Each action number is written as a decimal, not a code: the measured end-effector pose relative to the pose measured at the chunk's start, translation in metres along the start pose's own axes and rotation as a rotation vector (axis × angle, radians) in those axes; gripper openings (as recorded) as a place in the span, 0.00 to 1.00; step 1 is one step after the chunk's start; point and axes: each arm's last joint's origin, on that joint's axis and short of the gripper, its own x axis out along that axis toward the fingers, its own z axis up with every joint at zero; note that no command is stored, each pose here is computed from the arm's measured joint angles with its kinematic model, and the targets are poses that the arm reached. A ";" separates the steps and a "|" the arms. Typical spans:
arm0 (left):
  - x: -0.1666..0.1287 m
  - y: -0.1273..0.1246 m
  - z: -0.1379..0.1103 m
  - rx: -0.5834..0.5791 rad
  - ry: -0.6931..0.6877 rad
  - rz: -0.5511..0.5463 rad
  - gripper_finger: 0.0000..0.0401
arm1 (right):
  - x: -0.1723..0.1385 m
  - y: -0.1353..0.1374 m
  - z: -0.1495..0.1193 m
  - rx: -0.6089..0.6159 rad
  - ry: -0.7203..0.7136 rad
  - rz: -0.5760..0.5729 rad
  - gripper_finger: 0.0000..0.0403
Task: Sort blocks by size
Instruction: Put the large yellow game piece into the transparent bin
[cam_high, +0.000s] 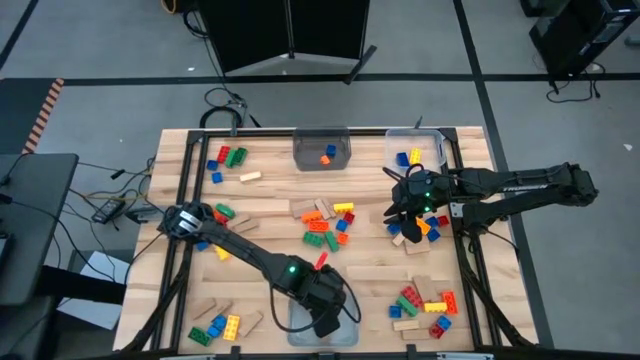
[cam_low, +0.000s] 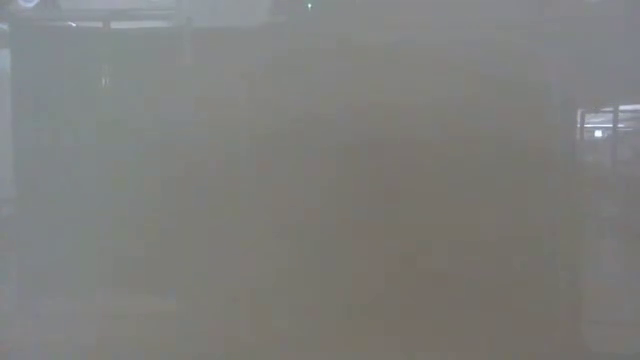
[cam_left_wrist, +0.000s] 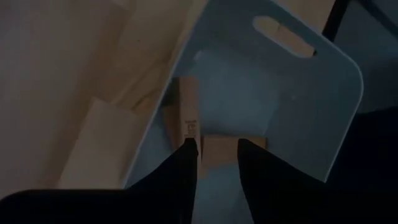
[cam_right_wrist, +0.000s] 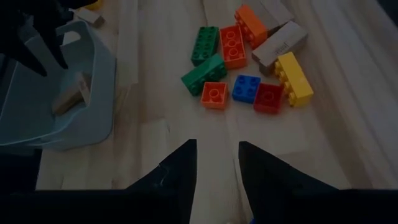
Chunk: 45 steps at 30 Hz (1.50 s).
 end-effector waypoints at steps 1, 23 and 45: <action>0.000 0.001 0.001 -0.012 -0.001 0.001 0.31 | 0.000 0.000 0.000 0.008 0.000 0.000 0.33; -0.071 0.146 -0.015 -0.028 0.003 0.186 0.30 | 0.000 0.001 0.007 0.151 -0.077 0.005 0.33; -0.155 0.384 -0.022 -0.024 -0.017 0.434 0.30 | -0.009 -0.006 0.037 0.218 -0.410 -0.037 0.33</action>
